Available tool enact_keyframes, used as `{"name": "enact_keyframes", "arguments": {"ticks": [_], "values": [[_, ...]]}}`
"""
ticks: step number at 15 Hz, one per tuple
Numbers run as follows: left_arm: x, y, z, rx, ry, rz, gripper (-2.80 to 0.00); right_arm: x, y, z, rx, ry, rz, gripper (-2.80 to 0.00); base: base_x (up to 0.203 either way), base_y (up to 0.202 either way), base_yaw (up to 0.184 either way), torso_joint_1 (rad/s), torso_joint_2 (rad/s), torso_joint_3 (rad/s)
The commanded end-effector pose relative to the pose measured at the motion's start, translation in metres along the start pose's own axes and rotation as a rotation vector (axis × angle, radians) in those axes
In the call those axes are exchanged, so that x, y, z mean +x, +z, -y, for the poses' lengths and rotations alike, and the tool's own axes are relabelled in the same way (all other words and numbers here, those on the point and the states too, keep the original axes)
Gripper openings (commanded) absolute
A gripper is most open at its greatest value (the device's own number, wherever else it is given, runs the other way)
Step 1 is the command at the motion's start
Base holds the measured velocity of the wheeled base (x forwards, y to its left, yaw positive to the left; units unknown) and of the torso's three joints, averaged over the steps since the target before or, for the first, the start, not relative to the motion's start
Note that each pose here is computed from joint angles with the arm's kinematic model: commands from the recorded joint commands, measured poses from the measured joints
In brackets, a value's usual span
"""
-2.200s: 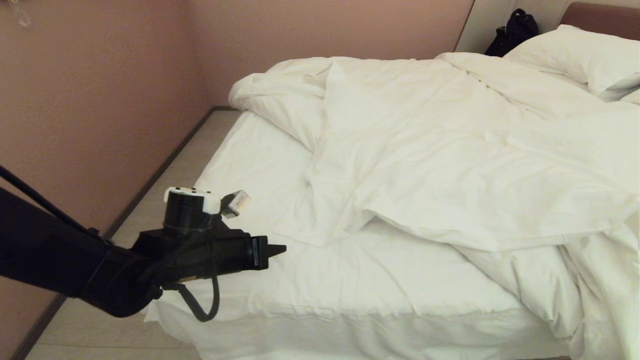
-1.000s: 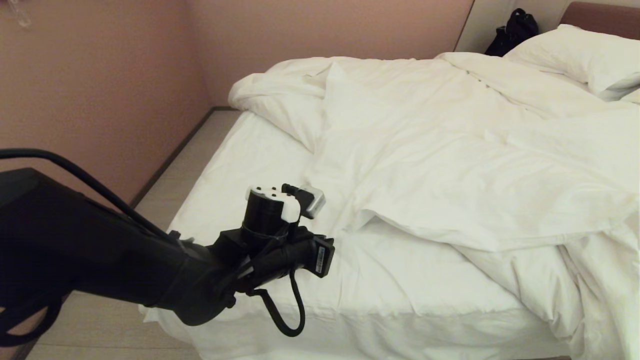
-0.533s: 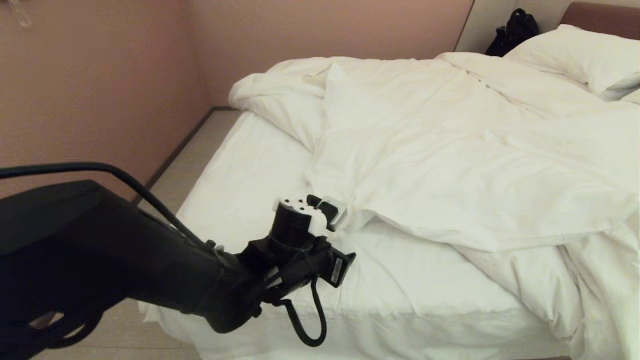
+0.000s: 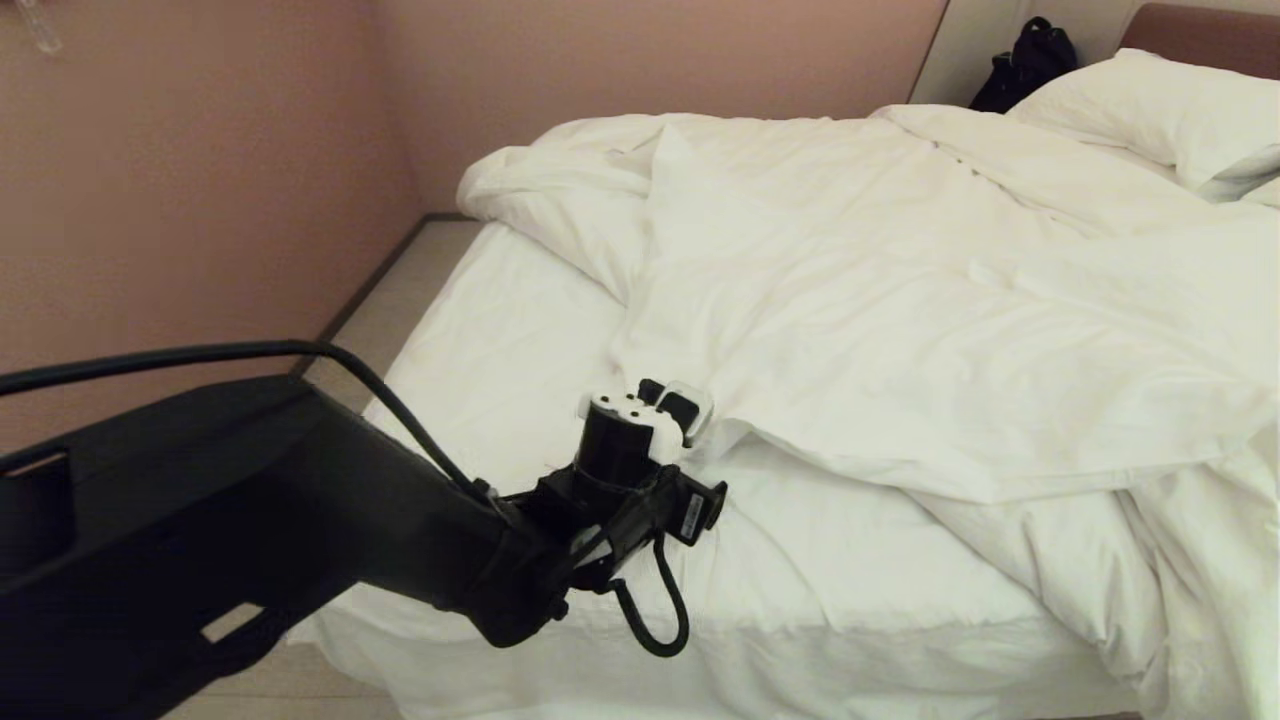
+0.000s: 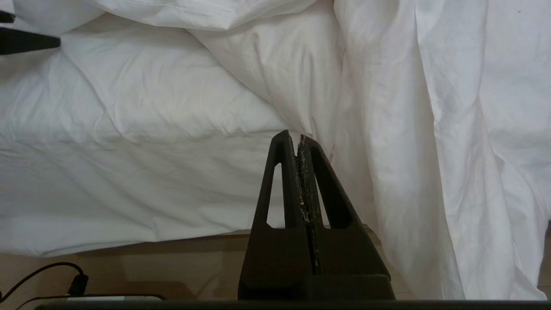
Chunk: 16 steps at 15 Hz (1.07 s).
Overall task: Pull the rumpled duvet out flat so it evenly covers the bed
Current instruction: Hold the folded corner of the quilt
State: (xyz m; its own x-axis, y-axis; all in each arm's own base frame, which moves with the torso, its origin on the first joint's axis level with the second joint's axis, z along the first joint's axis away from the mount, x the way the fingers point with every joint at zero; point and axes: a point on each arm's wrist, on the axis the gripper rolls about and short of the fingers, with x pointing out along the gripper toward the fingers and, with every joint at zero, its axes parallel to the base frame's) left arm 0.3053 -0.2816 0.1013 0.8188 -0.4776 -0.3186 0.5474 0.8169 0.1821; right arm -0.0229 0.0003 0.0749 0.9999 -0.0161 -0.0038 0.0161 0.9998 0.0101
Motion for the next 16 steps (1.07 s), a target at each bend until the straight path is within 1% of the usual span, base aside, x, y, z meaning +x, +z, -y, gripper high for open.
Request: {"name": "enact_keyframes", "arguments": {"ticks": [1,2,3,4,5,7,8,11,13,14,15,16], "values": [[0.012,-0.009,0.003,0.016,0.03,-0.004,0.0,0.0,0.0,0.0,0.001,-0.001,-0.001,-2.8,0.0,0.0,0.0,0.0,0.0,0.0],[0.019,-0.014,0.005,0.033,0.055,-0.013,0.0,0.0,0.0,0.0,0.001,0.001,-0.001,-2.8,0.0,0.0,0.0,0.0,0.0,0.0],[0.024,-0.015,0.005,0.041,0.074,0.012,0.0,0.0,0.0,0.0,0.001,0.0,-0.001,-2.8,0.0,0.0,0.0,0.0,0.0,0.0],[0.028,-0.015,0.004,0.039,0.088,0.032,0.0,0.0,0.0,0.0,0.001,-0.001,-0.001,-2.8,0.0,0.0,0.0,0.0,0.0,0.0],[0.031,-0.015,0.003,0.038,0.099,0.033,0.0,0.0,0.0,0.0,0.001,0.001,-0.001,-2.8,0.0,0.0,0.0,0.0,0.0,0.0],[0.036,-0.018,0.001,0.035,0.115,0.03,0.0,0.0,0.0,0.0,0.001,0.001,-0.002,-2.8,0.0,0.0,0.0,0.0,0.0,0.0],[0.042,-0.023,0.0,0.036,0.119,0.024,0.0,0.0,0.0,0.0,0.001,0.001,-0.001,-2.8,0.0,0.0,0.0,0.0,0.0,0.0],[0.053,-0.033,-0.003,0.035,0.137,0.036,0.0,0.0,0.0,0.0,0.001,0.001,-0.001,-2.8,0.0,0.0,0.0,0.0,0.0,0.0],[0.06,-0.039,-0.004,0.061,0.147,0.039,0.0,0.0,0.0,0.0,0.001,0.001,-0.001,-2.8,0.0,0.0,0.0,0.0,0.0,0.0],[0.064,-0.04,-0.006,0.068,0.165,0.042,0.0,0.0,0.0,0.0,0.001,0.001,-0.001,-2.8,0.0,0.0,0.0,0.0,0.0,0.0],[0.068,-0.041,-0.007,0.07,0.187,0.047,0.0,0.0,0.0,0.0,0.001,-0.001,-0.002,-2.8,0.0,0.0,0.0,0.0,0.0,0.0],[0.07,-0.041,-0.007,0.071,0.189,0.051,0.0,0.0,0.0,0.0,0.001,-0.001,-0.001,-2.8,0.0,0.0,0.0,0.0,0.0,0.0]]}}
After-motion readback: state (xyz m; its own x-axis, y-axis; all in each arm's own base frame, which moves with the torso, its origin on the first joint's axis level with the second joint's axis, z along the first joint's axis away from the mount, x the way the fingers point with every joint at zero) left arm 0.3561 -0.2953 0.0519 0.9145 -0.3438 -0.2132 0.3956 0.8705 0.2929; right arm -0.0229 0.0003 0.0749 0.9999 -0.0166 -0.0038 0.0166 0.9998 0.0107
